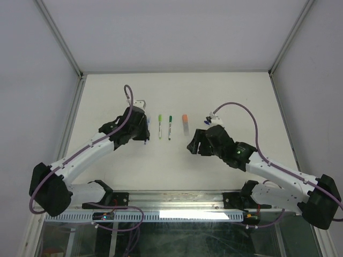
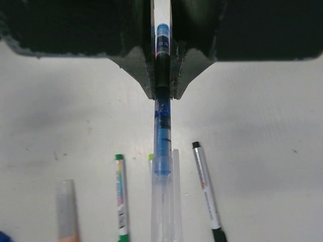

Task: Insert the pens into the pen caps
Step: Place the pen at the center of the board.

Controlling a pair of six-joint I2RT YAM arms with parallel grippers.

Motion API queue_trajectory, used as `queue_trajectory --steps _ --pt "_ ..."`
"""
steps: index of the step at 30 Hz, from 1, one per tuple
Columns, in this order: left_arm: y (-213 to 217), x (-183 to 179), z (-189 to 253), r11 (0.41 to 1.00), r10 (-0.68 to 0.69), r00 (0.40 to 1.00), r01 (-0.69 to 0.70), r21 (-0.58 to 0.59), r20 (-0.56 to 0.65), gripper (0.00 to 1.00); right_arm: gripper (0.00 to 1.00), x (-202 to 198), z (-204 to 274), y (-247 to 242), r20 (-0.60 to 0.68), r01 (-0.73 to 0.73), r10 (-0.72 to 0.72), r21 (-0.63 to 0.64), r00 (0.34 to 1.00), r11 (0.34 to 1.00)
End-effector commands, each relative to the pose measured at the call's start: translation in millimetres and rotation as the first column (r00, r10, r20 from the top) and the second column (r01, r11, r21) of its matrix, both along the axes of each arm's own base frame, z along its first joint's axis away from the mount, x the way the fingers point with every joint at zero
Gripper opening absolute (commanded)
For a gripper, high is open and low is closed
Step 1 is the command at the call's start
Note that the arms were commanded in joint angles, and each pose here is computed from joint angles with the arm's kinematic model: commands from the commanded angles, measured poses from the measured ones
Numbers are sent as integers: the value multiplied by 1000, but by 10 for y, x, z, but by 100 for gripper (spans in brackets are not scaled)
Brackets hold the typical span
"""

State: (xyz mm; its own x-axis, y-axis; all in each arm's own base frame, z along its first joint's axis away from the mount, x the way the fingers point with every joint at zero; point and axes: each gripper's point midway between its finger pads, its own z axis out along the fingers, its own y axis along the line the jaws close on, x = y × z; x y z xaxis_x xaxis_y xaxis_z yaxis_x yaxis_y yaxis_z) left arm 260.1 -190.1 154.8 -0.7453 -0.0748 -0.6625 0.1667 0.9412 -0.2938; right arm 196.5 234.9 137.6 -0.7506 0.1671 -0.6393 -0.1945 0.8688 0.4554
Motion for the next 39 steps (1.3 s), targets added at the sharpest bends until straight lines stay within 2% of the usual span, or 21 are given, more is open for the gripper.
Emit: queue_trajectory --steps 1,10,15,25,31,34,39 --pt "156 294 -163 988 137 991 -136 75 -12 0 62 -141 79 61 -1 -105 105 98 994 990" --pt "360 629 -626 968 187 979 -170 184 -78 1 62 -378 -20 61 -30 -183 190 155 981 971" --pt "506 764 -853 967 196 974 -174 189 -109 4 62 -413 -18 90 -36 -201 210 170 977 965" --pt "432 925 -1140 978 124 979 -93 187 -160 8 62 -395 -45 85 -48 -196 205 150 978 969" --pt "453 978 -1226 971 134 976 -95 218 -169 17 62 -345 -24 14 -41 -158 164 121 986 980" --pt "472 978 -1231 969 142 975 -102 225 -172 26 62 -318 -2 -40 -40 -131 135 100 990 986" --pt "495 991 -1150 967 148 977 -110 232 -153 30 62 -272 53 -146 -36 -90 92 50 995 995"
